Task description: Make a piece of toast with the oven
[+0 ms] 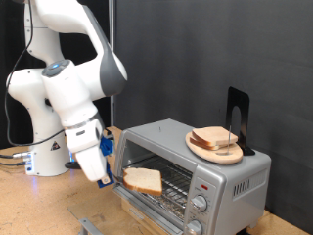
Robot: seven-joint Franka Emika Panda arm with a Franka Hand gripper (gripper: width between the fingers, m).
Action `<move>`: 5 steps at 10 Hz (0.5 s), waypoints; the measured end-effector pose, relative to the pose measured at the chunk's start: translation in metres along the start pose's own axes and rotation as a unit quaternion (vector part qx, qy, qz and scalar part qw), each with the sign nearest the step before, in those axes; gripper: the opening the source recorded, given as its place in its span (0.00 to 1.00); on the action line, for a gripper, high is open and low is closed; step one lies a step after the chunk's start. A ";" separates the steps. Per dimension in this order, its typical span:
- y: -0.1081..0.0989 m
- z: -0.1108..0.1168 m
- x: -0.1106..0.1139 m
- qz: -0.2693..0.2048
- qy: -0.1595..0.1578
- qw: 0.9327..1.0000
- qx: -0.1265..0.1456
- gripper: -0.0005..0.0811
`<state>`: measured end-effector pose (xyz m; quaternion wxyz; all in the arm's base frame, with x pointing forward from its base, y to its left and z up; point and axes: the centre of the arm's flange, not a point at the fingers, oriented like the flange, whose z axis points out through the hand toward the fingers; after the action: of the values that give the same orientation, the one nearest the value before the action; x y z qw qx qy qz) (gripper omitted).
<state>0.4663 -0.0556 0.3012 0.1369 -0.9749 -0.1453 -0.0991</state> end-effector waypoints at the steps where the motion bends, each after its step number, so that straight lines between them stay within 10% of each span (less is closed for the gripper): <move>1: -0.008 0.003 0.004 -0.022 -0.004 1.000 -0.019 0.59; 5: -0.038 0.014 0.013 -0.045 -0.019 0.997 -0.051 0.59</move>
<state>0.4688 -0.0129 0.3006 0.0797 -0.9747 -0.1868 -0.0936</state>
